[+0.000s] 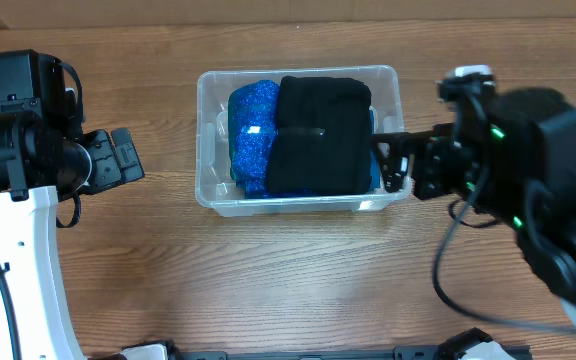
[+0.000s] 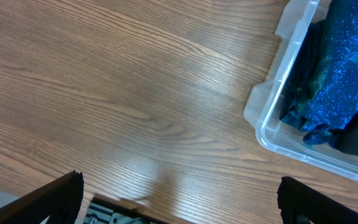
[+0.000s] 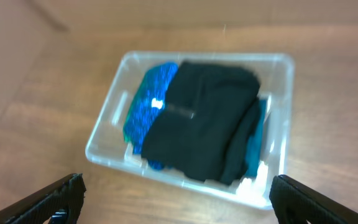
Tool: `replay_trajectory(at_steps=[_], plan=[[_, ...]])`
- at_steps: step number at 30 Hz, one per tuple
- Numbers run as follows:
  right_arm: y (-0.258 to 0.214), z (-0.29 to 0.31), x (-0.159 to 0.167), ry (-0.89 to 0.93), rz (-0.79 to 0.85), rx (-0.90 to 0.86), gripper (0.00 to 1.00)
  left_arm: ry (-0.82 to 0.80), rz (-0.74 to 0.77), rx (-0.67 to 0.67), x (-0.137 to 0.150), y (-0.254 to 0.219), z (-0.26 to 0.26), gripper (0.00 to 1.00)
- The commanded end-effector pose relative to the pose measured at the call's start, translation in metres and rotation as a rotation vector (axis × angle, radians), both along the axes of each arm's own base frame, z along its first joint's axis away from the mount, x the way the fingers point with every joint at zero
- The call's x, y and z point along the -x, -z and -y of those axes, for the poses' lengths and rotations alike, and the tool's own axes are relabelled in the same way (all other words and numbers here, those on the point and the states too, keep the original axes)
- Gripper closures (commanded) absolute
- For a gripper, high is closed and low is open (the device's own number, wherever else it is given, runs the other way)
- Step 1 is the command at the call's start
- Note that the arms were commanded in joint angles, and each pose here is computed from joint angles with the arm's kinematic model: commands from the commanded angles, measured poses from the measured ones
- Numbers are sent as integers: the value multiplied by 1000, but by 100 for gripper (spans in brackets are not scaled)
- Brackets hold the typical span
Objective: Pack container
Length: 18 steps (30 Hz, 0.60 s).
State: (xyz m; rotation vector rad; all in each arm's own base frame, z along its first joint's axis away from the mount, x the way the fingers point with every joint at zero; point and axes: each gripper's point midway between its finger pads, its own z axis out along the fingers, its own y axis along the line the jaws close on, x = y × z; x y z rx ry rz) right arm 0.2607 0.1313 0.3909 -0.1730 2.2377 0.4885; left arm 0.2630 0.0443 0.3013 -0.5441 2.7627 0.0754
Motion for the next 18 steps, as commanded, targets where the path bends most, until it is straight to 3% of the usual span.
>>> replay_trajectory(at_steps=[1, 6, 11, 15, 18], plan=[[-32, 28, 19, 60, 153, 34, 0, -3, -4, -6, 0, 1, 0, 0], [-57, 43, 29, 5, 329, 146, 0, -3, -5, -6, 0, 1, 0, 0], [-63, 86, 35, 181, 429, 144, 0, -3, -5, -6, 0, 1, 0, 0], [-44, 99, 36, 240, 518, 141, 0, -3, -5, -6, 0, 1, 0, 0], [-4, 100, 44, 244, 534, 135, 0, -3, -5, -6, 0, 1, 0, 0]])
